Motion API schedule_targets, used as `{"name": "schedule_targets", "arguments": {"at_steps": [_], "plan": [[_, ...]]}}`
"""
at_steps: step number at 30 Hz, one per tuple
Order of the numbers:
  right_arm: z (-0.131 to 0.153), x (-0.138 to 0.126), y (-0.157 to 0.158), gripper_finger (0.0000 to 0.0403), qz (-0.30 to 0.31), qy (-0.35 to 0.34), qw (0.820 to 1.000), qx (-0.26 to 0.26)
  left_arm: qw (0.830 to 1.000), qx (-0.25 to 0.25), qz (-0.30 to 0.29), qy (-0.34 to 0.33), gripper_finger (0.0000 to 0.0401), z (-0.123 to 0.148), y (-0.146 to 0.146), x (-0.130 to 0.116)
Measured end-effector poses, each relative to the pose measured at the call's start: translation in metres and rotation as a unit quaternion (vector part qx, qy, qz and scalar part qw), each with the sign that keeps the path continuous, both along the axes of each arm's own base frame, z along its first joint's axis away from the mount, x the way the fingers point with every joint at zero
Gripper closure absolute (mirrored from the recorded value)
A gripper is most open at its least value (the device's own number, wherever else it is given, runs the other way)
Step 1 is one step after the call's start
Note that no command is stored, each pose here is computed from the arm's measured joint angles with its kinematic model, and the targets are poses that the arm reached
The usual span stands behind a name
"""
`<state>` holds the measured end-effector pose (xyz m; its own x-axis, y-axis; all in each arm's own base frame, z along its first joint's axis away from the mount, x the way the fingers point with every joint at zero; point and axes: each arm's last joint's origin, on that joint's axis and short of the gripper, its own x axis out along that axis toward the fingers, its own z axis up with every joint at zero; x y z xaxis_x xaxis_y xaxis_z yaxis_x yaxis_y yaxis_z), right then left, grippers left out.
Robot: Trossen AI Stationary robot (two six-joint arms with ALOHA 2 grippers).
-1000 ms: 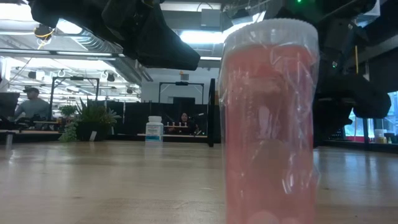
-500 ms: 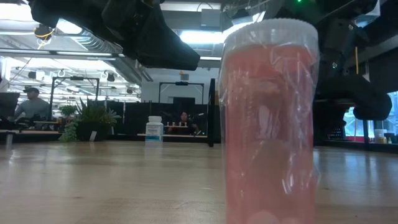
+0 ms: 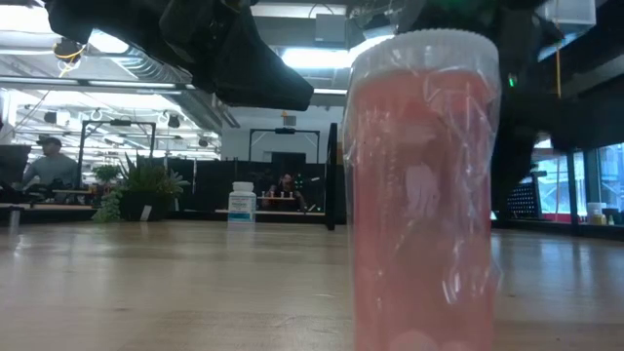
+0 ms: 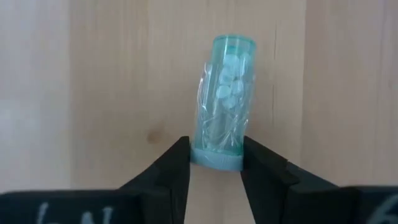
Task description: Pick and place medicine bottles onto shelf by color
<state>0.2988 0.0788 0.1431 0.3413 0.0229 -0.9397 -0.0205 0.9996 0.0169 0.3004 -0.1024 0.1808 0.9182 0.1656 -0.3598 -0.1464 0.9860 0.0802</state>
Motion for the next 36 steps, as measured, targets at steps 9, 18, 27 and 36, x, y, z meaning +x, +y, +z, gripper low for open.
{"name": "schedule_targets", "arguments": {"at_steps": [9,18,27,36], "plan": [[0.057,0.012,0.004,0.0275,-0.069,0.1,0.99,0.077,1.0,0.001,-0.004,0.002,0.0195,0.0,0.0,0.0],[0.088,0.005,-0.01,0.0276,-0.182,0.209,0.952,0.132,0.999,-0.01,-0.031,0.006,0.0195,-0.001,-0.002,0.0],[0.089,-0.01,-0.023,0.0278,-0.244,0.319,0.901,0.165,0.999,-0.01,-0.031,0.008,0.0195,-0.001,-0.002,0.0],[0.054,0.002,-0.019,0.0278,-0.216,0.396,0.875,0.177,0.999,-0.009,-0.031,0.01,0.0195,-0.001,-0.002,0.0]]}}
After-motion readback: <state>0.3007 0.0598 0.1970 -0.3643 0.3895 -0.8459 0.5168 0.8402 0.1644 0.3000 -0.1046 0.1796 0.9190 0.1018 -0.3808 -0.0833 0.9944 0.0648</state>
